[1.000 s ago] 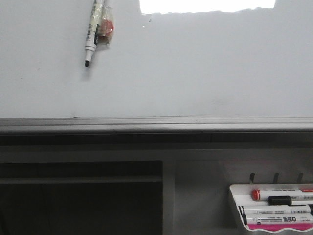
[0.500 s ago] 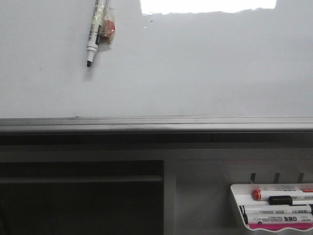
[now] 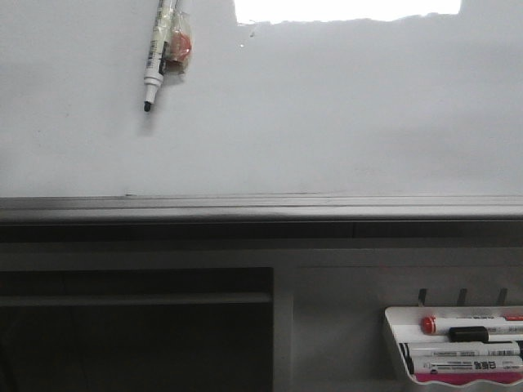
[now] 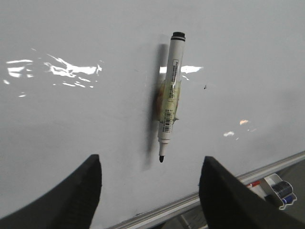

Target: Write number 2 on whiteboard

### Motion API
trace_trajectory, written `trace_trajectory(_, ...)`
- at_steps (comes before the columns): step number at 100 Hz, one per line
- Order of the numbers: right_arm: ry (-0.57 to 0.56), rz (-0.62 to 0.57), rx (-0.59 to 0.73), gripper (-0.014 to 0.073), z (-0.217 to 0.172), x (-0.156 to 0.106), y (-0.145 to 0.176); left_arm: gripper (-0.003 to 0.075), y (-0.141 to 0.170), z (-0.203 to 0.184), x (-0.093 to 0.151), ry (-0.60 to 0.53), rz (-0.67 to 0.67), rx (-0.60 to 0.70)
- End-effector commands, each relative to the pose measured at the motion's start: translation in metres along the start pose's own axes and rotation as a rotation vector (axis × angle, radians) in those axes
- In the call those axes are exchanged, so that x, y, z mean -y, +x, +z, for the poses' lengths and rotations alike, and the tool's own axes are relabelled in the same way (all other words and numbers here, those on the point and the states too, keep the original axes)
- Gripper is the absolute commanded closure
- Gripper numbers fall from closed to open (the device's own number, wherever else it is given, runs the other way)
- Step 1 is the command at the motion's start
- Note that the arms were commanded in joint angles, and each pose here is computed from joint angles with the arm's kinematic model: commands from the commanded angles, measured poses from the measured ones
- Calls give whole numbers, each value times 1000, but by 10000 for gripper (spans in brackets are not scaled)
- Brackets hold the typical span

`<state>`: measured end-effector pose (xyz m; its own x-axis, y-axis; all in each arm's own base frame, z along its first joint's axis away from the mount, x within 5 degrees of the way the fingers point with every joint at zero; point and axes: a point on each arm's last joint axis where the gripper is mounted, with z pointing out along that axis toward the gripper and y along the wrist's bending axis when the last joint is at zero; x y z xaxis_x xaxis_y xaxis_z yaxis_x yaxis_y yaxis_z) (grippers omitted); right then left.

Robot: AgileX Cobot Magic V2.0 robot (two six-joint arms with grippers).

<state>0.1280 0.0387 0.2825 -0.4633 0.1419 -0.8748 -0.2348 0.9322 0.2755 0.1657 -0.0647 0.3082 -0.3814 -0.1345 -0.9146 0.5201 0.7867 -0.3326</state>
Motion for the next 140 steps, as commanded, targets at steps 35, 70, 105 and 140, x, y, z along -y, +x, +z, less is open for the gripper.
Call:
trace_trajectory(35,11,-10,97,182,-3,-1,-17,301,-24,85,6,152,58,-103)
trace_trajectory(70,9,-10,91,182,-3,-2,-16,301,-24,123,2,104,81,-145)
trace_trajectory(105,11,-10,96,182,-3,-1,-17,543,-20,140,-5,101,67,-174)
trace_trajectory(140,0,-10,64,182,-3,-2,-14,741,-28,121,9,167,228,-179)
